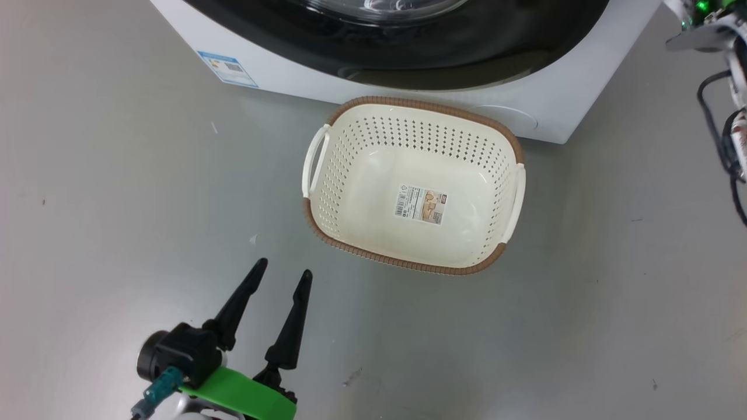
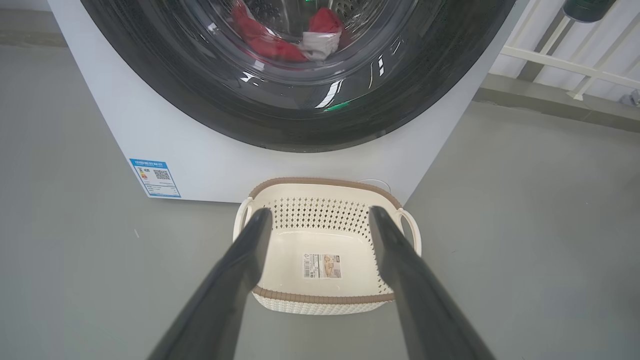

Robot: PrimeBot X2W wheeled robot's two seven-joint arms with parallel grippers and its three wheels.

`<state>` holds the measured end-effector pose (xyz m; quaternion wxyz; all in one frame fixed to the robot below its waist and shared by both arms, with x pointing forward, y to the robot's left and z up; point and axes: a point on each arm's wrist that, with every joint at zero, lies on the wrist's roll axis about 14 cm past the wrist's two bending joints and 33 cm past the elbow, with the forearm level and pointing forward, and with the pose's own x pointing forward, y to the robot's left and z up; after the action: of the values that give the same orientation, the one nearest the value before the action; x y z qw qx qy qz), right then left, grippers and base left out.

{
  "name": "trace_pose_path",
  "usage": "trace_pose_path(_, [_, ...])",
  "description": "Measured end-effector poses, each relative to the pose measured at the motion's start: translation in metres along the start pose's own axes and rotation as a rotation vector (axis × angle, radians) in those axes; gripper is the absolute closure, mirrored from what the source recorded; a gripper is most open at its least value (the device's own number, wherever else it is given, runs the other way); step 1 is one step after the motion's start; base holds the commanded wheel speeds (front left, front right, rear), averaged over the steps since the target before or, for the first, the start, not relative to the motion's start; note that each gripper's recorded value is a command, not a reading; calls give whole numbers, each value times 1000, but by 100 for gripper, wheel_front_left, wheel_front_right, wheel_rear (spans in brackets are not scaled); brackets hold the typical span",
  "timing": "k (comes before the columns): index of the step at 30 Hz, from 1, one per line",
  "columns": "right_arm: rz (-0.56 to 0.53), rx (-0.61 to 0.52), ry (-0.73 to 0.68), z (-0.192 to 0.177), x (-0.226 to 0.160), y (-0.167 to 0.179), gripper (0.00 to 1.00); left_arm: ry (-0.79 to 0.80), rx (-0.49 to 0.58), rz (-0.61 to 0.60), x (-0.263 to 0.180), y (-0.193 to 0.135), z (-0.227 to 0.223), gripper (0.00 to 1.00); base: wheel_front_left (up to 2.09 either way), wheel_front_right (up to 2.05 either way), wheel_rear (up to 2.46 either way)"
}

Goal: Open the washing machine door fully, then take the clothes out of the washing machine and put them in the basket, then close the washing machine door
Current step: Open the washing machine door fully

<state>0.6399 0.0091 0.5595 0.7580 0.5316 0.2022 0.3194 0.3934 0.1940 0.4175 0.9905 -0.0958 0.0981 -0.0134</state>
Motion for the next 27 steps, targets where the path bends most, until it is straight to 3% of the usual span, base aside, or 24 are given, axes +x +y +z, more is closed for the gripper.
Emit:
trace_pose_path(16, [-27, 25, 136, -11, 7, 1, 100, -16, -5, -6, 4, -2, 5, 0, 0, 0, 0])
trace_pose_path(27, [-28, 6, 225, -38, -6, 14, 100, -66, -16, -19, 3, -9, 21, 0, 0, 0, 0])
